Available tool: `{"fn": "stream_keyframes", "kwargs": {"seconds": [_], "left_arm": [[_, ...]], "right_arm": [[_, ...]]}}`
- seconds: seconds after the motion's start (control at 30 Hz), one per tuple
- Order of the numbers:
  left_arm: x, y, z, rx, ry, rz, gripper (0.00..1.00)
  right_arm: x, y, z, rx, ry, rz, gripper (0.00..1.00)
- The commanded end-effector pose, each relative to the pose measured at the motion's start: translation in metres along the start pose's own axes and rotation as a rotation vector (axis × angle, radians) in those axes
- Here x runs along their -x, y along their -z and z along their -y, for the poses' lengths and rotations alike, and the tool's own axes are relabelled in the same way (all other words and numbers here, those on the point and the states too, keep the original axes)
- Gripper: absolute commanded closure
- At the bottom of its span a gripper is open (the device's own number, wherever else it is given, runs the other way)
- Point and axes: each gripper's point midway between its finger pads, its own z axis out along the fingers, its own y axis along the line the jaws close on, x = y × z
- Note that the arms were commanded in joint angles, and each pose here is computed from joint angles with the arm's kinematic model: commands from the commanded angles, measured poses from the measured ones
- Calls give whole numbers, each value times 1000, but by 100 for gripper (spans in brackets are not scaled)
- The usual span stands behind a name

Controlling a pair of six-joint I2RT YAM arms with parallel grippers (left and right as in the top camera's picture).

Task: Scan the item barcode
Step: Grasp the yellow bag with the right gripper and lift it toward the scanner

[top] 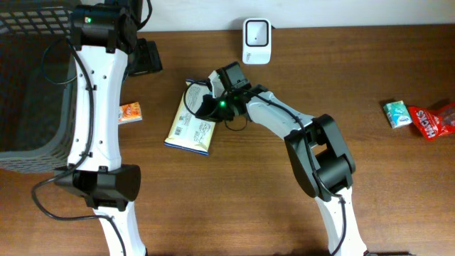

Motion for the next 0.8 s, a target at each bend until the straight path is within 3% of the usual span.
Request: {"fn": "stream_keyframes", "kwargs": {"seconds": [0.0,0.2,0.47,0.53,0.63,0.77], "left_arm": [[0,2,1,-12,13,2,1],[0,2,1,-11,12,2,1],[0,2,1,-11,12,2,1],[0,2,1,-11,13,2,1],[1,2,1,-12,14,3,1],[0,1,1,-11,13,2,1]], "right_arm": [[0,-10,24,-88,-1,16,96],[-20,10,81,-309,-131,-46,96],[-24,78,130,-397,-224,-111,96],[-21,87,120,-338,-186,-122,96],[-10,88,70,-106,-29,-114,96],[7,66,20,69,86,-51,96]]}}
